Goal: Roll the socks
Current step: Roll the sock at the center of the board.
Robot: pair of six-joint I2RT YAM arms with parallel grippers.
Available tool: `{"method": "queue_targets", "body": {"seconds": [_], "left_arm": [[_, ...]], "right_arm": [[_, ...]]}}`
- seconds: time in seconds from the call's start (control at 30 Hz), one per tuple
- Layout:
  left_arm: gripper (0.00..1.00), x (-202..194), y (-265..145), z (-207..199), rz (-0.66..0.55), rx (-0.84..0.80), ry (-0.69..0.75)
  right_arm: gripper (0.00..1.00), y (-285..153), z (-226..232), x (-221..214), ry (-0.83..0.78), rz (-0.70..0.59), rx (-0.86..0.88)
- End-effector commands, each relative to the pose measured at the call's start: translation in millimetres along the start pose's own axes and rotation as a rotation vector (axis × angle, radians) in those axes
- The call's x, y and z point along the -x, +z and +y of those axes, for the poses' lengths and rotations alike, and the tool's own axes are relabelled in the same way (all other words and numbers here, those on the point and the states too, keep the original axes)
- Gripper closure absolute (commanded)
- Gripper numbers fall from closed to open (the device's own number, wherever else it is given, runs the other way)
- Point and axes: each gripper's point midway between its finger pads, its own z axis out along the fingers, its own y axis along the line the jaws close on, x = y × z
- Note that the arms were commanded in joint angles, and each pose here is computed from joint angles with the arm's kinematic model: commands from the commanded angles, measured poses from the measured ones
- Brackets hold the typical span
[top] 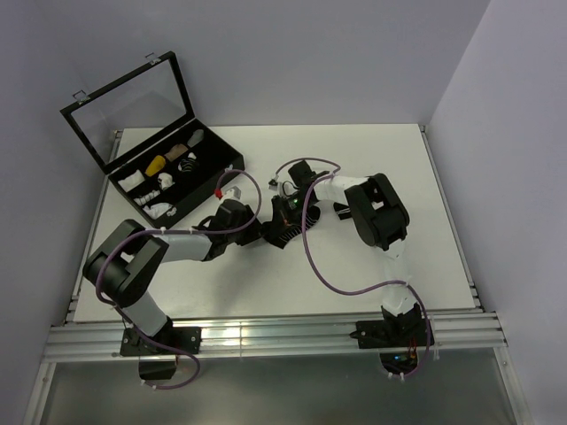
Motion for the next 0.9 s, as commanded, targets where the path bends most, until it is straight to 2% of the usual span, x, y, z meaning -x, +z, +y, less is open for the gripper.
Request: {"method": "queue_targets", "body": {"seconds": [0.0,0.63,0.87], "left_arm": [[0.59,-30.5,-6.6,39.1,0.107,0.126,0.045],[0.66,-38.5,4.7,49.6,0.149,0.161,0.096],[0.78,-45.1,5.0,57.4,0.169,0.180,0.093]], "right_arm": [[1.00,-3.4,-8.2,6.6,-0.022,-0.038,-0.039],[1.00,-4.9,-7.3,7.1,-0.016,-0.052,-0.047],[0.99,-7.2,-4.2,9.6,-0.019,-0.070,-0.054]]}}
